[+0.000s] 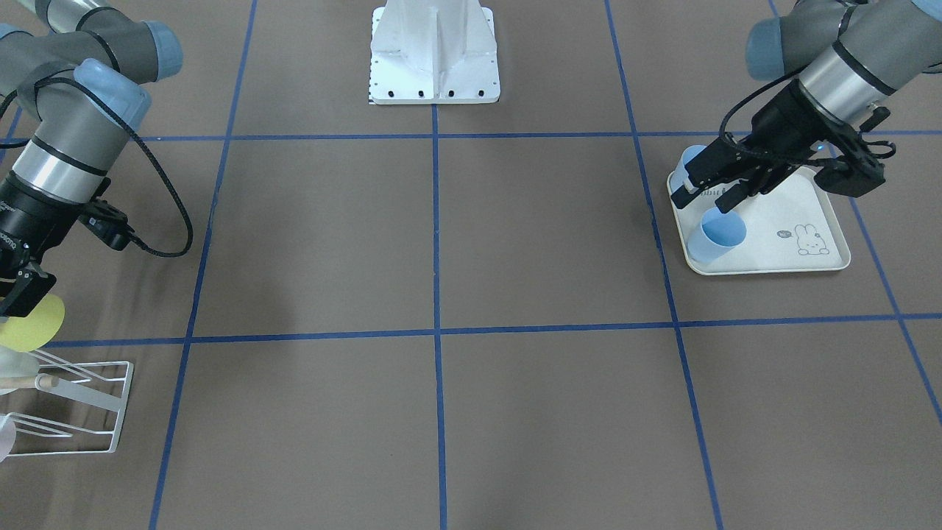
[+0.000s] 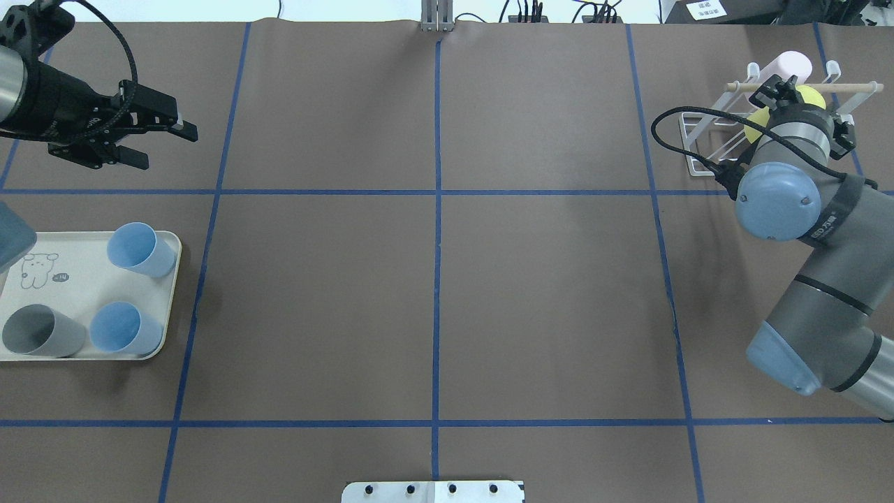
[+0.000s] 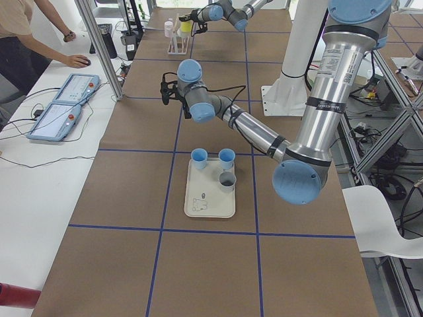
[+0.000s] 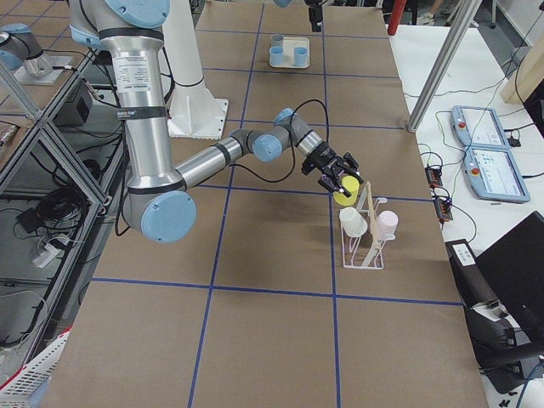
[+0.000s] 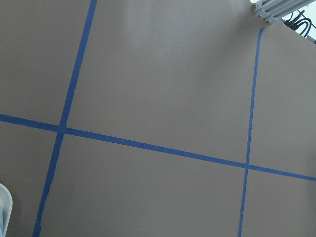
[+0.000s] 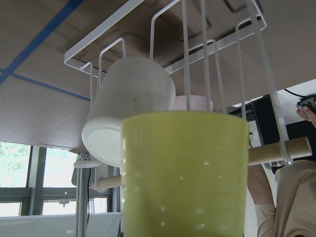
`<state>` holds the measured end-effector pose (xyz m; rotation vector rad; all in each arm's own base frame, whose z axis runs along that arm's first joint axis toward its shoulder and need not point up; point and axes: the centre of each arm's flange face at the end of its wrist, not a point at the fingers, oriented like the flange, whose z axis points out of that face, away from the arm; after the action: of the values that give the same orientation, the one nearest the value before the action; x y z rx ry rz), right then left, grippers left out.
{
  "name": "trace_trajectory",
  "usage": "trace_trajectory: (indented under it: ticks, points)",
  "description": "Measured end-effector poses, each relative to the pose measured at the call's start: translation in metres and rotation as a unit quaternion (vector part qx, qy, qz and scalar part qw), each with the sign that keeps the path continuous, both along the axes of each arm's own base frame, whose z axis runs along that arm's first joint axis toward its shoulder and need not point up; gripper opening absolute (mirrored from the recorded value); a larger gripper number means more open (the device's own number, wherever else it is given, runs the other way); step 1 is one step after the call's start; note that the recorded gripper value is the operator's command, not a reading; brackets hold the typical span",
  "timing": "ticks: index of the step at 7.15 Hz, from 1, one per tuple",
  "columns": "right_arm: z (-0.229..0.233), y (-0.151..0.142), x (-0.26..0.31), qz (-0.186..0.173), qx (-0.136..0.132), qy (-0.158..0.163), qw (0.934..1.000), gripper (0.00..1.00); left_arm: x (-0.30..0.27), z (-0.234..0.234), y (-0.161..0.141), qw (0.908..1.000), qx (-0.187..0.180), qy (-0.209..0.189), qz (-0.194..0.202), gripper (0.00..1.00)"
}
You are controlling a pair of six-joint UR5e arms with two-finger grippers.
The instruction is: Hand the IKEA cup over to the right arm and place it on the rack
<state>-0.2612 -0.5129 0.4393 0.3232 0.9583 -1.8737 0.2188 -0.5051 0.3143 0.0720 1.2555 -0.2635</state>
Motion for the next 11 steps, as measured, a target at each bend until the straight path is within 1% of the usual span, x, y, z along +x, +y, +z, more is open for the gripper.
trace_trajectory:
  ticks: [1, 2, 3, 9, 11]
  points:
    - [0.001, 0.000, 0.000, 0.000, -0.001, 0.001, 1.0000, 0.40, 0.003, 0.000, 0.000, 1.0000, 0.000, 0.000, 0.002, 1.00]
    - [0.001, -0.001, -0.001, 0.000, -0.001, 0.001, 1.0000, 0.58, 0.004, 0.000, 0.000, 1.0000, -0.001, 0.000, 0.004, 1.00]
    - [0.002, -0.001, -0.001, 0.000, -0.001, 0.001, 1.0000, 0.80, 0.005, 0.000, 0.000, 1.0000, -0.001, -0.001, 0.004, 1.00]
    - [0.000, -0.003, -0.003, 0.003, 0.002, -0.003, 1.0000, 0.83, 0.005, 0.001, 0.000, 1.0000, -0.002, -0.001, 0.004, 1.00]
    - [-0.029, -0.010, -0.010, 0.005, 0.019, -0.027, 0.9994, 0.84, 0.006, 0.003, 0.000, 1.0000, -0.003, -0.002, 0.005, 1.00]
